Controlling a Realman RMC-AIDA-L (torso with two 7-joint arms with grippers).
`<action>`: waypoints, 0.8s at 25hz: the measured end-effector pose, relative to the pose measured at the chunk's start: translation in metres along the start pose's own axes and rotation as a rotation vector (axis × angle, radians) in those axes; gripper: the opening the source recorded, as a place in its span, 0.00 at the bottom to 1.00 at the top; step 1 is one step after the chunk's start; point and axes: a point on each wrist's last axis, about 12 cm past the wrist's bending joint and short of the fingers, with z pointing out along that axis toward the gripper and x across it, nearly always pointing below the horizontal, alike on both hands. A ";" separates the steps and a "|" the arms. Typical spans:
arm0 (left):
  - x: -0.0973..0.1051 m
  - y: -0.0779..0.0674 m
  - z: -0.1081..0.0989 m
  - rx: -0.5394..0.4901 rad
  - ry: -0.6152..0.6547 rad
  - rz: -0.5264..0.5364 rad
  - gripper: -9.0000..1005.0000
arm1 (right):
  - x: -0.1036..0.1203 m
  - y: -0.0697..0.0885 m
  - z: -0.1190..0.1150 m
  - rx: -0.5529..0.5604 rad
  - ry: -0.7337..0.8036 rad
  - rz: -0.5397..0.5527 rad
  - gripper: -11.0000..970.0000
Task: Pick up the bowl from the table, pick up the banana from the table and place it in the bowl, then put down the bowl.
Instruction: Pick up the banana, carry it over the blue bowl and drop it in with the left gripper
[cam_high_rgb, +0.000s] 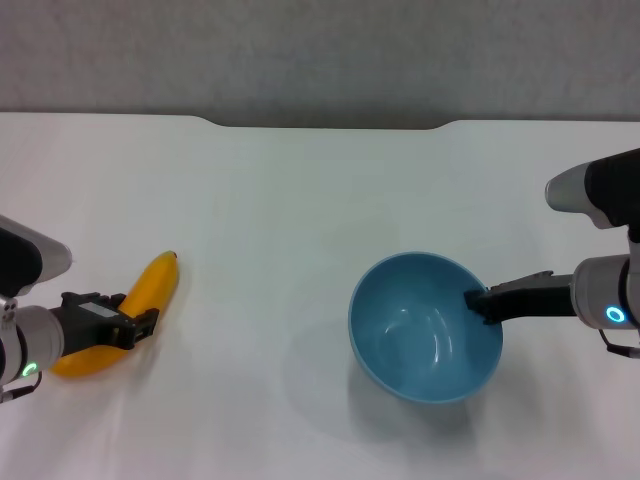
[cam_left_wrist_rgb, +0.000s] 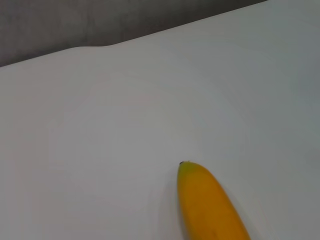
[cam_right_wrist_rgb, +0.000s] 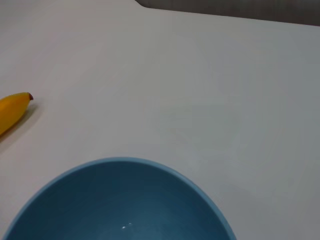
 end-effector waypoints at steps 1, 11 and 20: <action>0.000 0.000 0.000 0.000 0.000 0.000 0.52 | 0.000 -0.001 0.000 0.002 -0.001 0.002 0.04; -0.036 -0.011 -0.017 0.095 -0.122 -0.046 0.51 | -0.002 0.000 0.002 -0.003 0.006 0.024 0.04; -0.086 -0.054 -0.030 0.265 -0.262 -0.085 0.51 | -0.014 0.012 0.022 -0.081 0.034 0.086 0.04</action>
